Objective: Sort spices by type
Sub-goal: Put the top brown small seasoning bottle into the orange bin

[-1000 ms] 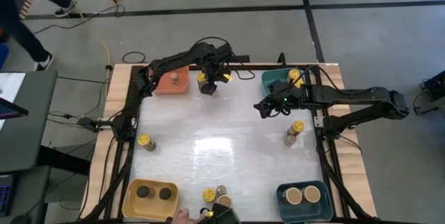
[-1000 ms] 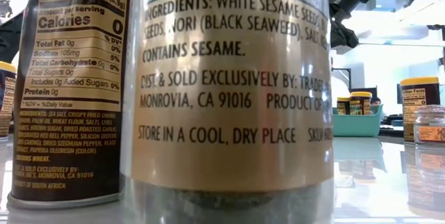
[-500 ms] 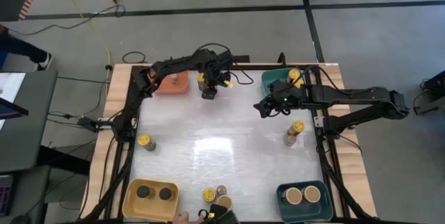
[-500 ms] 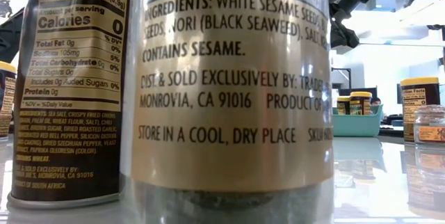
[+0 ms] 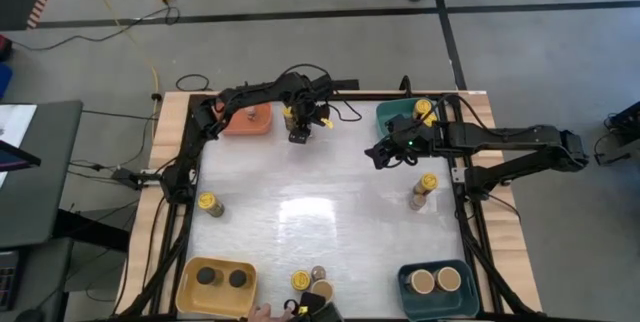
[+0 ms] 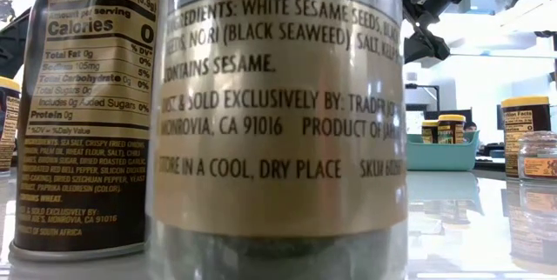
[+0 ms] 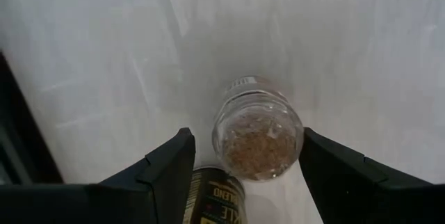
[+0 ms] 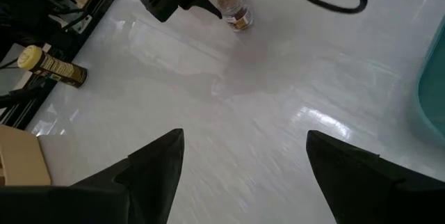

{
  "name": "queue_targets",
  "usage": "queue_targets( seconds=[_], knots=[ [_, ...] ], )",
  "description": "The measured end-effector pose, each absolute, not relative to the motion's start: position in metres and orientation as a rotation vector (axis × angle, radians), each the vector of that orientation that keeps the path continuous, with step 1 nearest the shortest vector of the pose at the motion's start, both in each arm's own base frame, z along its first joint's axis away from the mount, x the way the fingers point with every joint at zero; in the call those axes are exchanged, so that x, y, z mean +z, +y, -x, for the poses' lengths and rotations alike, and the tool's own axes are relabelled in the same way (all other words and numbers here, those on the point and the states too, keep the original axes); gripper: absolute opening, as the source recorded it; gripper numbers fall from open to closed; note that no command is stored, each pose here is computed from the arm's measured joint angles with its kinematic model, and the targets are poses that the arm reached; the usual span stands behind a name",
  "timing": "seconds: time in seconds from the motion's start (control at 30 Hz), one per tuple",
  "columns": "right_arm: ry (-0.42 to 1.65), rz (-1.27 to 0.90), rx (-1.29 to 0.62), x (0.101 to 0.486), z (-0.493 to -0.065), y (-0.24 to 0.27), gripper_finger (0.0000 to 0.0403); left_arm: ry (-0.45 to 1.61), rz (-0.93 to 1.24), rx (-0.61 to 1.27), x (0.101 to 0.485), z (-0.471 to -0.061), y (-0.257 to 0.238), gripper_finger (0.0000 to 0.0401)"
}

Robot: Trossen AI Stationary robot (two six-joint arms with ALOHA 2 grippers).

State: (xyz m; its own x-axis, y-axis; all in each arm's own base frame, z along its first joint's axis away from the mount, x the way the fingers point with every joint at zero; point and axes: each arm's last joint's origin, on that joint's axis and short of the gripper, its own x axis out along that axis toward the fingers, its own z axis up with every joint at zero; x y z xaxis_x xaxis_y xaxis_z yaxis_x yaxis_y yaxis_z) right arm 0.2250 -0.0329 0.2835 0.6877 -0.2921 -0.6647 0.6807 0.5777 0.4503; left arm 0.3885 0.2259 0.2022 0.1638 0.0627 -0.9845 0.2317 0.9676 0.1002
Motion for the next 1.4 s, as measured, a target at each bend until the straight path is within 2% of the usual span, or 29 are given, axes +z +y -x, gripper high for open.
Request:
queue_targets(
  seconds=[0.53,0.83,1.03,1.13,1.4],
  knots=[
    [0.574,-0.751,-0.605,0.283,-0.225,-0.033,0.0331,1.391,-0.276,-0.138,0.202,-0.394,0.220,0.0237],
    [0.575,-0.749,-0.604,0.283,-0.225,-0.033,0.0331,1.392,-0.275,-0.138,0.203,-0.394,0.220,0.0172],
    [0.575,-0.748,-0.604,0.283,-0.225,-0.033,0.0331,1.397,-0.282,-0.128,0.205,-0.393,0.218,0.0172],
    [0.575,-0.747,-0.604,0.283,-0.225,-0.033,0.0331,1.399,-0.308,-0.111,0.218,-0.394,0.215,0.0173],
    [0.579,-0.733,-0.599,0.283,-0.225,-0.033,0.0331,1.362,-0.339,-0.053,0.280,-0.393,0.210,0.0173]
  ],
)
